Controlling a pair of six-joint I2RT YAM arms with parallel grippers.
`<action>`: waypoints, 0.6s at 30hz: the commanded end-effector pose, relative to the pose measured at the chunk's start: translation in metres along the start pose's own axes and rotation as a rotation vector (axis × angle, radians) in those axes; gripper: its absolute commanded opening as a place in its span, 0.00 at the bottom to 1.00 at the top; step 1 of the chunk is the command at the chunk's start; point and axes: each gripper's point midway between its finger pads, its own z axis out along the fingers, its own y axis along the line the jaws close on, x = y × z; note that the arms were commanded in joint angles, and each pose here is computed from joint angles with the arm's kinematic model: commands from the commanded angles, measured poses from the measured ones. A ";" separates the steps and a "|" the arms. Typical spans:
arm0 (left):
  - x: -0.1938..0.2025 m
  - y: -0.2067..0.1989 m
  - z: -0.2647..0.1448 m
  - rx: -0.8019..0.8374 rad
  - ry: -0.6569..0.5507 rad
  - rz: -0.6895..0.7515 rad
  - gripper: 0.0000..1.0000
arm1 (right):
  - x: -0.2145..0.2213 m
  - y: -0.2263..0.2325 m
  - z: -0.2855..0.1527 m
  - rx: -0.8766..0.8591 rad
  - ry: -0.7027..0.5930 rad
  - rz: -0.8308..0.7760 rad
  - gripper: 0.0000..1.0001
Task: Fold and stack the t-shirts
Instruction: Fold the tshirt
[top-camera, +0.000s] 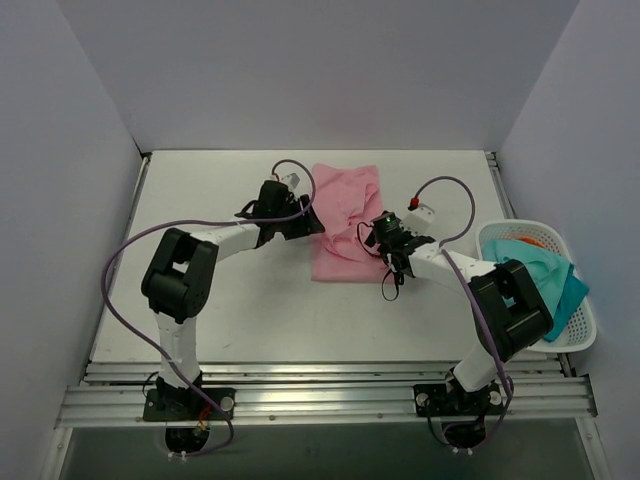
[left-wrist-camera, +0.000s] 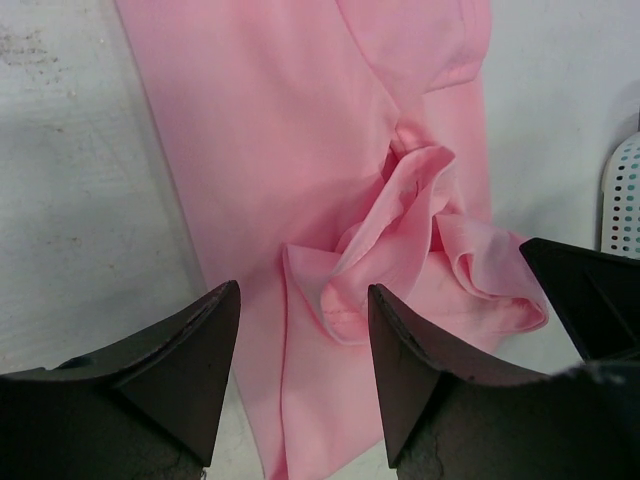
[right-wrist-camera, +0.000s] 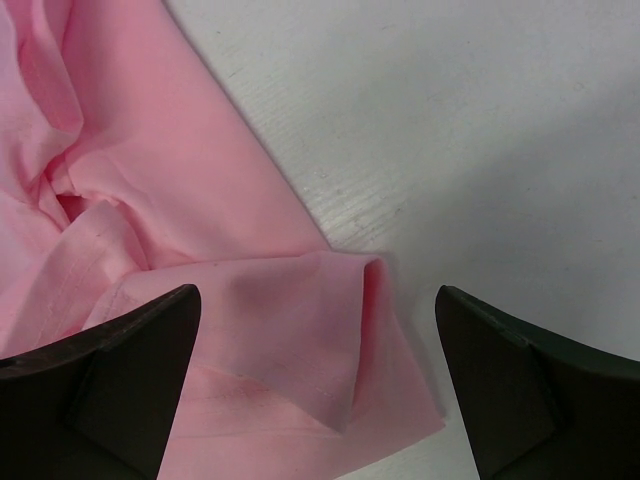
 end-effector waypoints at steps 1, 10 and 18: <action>-0.025 -0.021 0.005 0.072 -0.058 0.038 0.63 | -0.023 0.015 -0.010 -0.036 -0.034 0.019 0.98; -0.024 -0.020 0.010 0.078 -0.055 0.028 0.62 | -0.016 0.030 -0.024 -0.100 -0.007 0.032 0.86; -0.025 -0.021 0.011 0.080 -0.057 0.023 0.62 | 0.001 0.045 -0.039 -0.128 -0.002 0.011 0.78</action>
